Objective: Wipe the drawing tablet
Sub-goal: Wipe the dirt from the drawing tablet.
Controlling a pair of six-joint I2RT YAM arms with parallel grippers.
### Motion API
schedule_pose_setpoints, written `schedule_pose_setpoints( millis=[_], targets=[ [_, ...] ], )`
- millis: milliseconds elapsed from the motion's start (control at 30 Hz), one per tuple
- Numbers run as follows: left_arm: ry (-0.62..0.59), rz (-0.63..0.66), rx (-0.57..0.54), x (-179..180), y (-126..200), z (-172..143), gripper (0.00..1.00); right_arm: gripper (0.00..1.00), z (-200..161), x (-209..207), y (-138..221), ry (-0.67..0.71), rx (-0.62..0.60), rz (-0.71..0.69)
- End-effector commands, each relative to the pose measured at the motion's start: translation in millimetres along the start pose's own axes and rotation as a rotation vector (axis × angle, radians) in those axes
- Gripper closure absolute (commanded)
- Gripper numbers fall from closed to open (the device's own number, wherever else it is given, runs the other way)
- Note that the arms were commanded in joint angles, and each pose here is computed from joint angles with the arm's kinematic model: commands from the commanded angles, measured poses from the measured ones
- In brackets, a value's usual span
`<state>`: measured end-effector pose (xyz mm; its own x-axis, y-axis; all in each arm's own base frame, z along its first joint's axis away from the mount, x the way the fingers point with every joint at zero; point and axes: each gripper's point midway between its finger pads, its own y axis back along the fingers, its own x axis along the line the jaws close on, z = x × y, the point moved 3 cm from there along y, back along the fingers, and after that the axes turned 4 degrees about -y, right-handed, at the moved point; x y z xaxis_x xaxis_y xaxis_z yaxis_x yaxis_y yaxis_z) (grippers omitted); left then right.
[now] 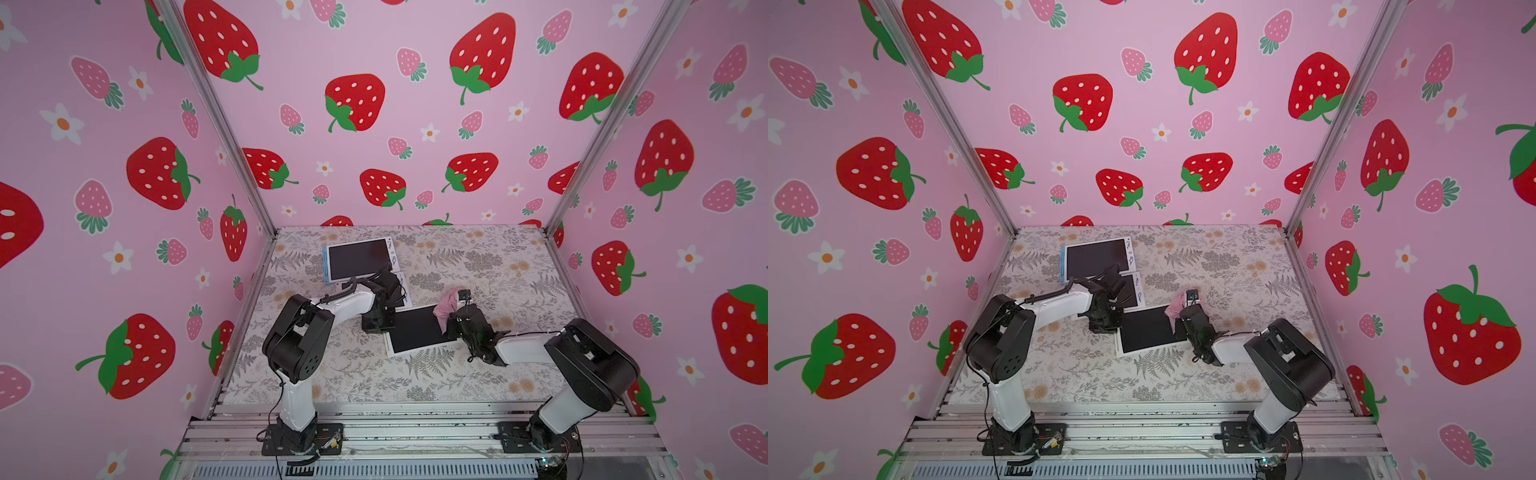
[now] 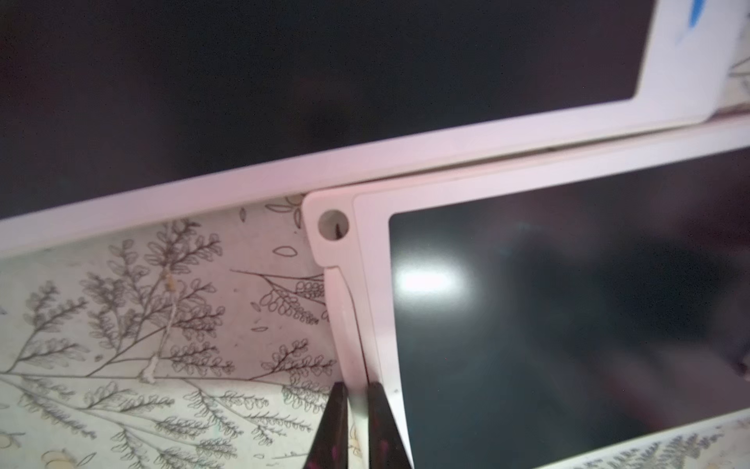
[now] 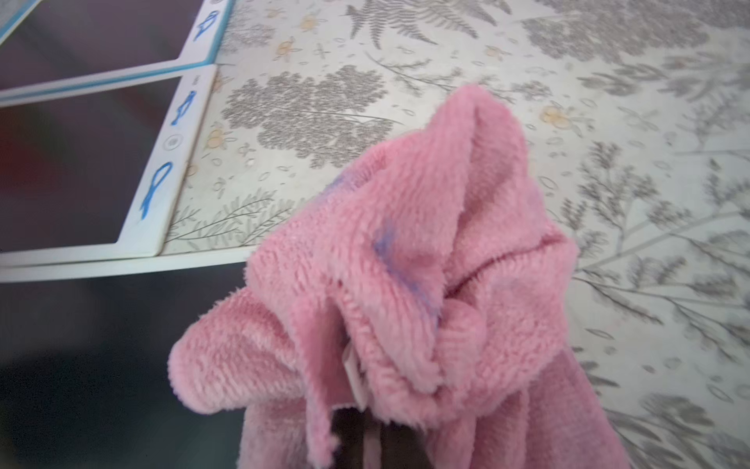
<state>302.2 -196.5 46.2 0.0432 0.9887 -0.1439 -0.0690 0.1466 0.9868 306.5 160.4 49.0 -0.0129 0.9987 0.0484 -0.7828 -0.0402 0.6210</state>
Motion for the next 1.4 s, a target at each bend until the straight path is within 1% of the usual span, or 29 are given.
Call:
schedule_pose_setpoints(
  millis=[0,67,133,200,267,300,333,367,433,500,533,567,633,700,767,833,933,967,1000,1067,1167,1200,1233,1267,1367],
  targets=[
    [-0.001,0.180,0.125,39.2,-41.6,-28.1,0.91,1.00,-36.4,22.6,10.3,0.125,0.112,0.056],
    [-0.003,0.179,0.128,38.6,-42.8,-28.2,0.91,1.00,-42.5,49.7,15.6,0.179,0.109,0.095],
    [-0.003,0.181,0.130,39.1,-43.0,-27.8,0.92,1.00,-45.0,48.8,16.3,0.178,0.102,0.056],
    [-0.005,0.179,0.131,38.5,-42.8,-27.5,0.92,1.00,-44.0,21.0,15.7,0.135,0.096,-0.018],
    [-0.005,0.178,0.131,38.2,-42.7,-27.8,0.92,1.00,-44.0,-15.5,16.5,0.048,0.115,-0.089],
    [-0.002,0.175,0.129,37.7,-42.7,-27.2,0.92,1.00,-43.2,-29.1,19.0,0.011,0.118,-0.104],
    [0.000,0.174,0.130,37.5,-42.6,-27.2,0.92,1.00,-42.6,-33.7,22.6,0.000,0.113,-0.096],
    [0.001,0.173,0.128,37.6,-42.6,-27.2,0.92,1.00,-41.6,-29.0,25.9,0.005,0.111,-0.057],
    [0.002,0.169,0.126,36.2,-42.2,-27.1,0.92,1.00,-40.8,-5.3,31.6,0.046,0.108,0.003],
    [0.005,0.164,0.123,35.5,-42.0,-26.4,0.92,1.00,-43.7,33.1,37.4,0.113,0.106,0.076],
    [0.004,0.163,0.122,35.3,-41.9,-26.1,0.92,1.00,-45.0,46.7,40.0,0.147,0.097,0.093],
    [0.004,0.162,0.124,35.1,-41.6,-26.3,0.92,1.00,-45.6,52.9,40.3,0.170,0.089,0.081],
    [0.004,0.162,0.123,35.3,-41.5,-26.6,0.92,1.00,-46.8,35.7,36.7,0.146,0.084,0.010],
    [0.004,0.161,0.128,35.7,-42.6,-28.1,0.92,1.00,-48.1,-1.7,33.1,0.044,0.107,-0.050],
    [0.005,0.156,0.131,35.6,-44.1,-29.1,0.92,1.00,-46.2,-23.2,35.1,-0.013,0.107,-0.072],
    [0.006,0.153,0.129,34.8,-44.3,-29.9,0.93,1.00,-42.2,-13.4,38.4,0.012,0.108,-0.024],
    [0.008,0.154,0.126,35.1,-44.5,-29.8,0.93,1.00,-42.2,34.3,46.8,0.113,0.101,0.079],
    [0.008,0.153,0.125,34.8,-44.3,-29.4,0.93,1.00,-44.9,48.6,49.5,0.147,0.099,0.099],
    [0.009,0.153,0.125,34.8,-43.9,-28.9,0.93,1.00,-47.7,54.4,50.5,0.164,0.097,0.095],
    [0.007,0.153,0.124,34.8,-43.5,-29.0,0.93,1.00,-51.3,39.2,47.5,0.139,0.095,0.030],
    [0.008,0.149,0.127,34.3,-44.0,-29.8,0.93,1.00,-54.1,-9.5,45.7,0.030,0.118,-0.056],
    [0.009,0.148,0.126,34.3,-44.2,-29.7,0.93,1.00,-53.1,-19.2,48.2,0.015,0.114,-0.072],
    [0.010,0.147,0.127,34.2,-44.0,-30.2,0.93,1.00,-51.9,-20.2,50.5,0.019,0.111,-0.065],
    [0.012,0.144,0.126,34.3,-44.2,-30.5,0.93,1.00,-51.7,-13.0,52.6,0.030,0.119,-0.026],
    [0.016,0.142,0.126,33.9,-44.9,-31.2,0.93,1.00,-56.4,32.1,59.3,0.116,0.113,0.080]
  ],
)
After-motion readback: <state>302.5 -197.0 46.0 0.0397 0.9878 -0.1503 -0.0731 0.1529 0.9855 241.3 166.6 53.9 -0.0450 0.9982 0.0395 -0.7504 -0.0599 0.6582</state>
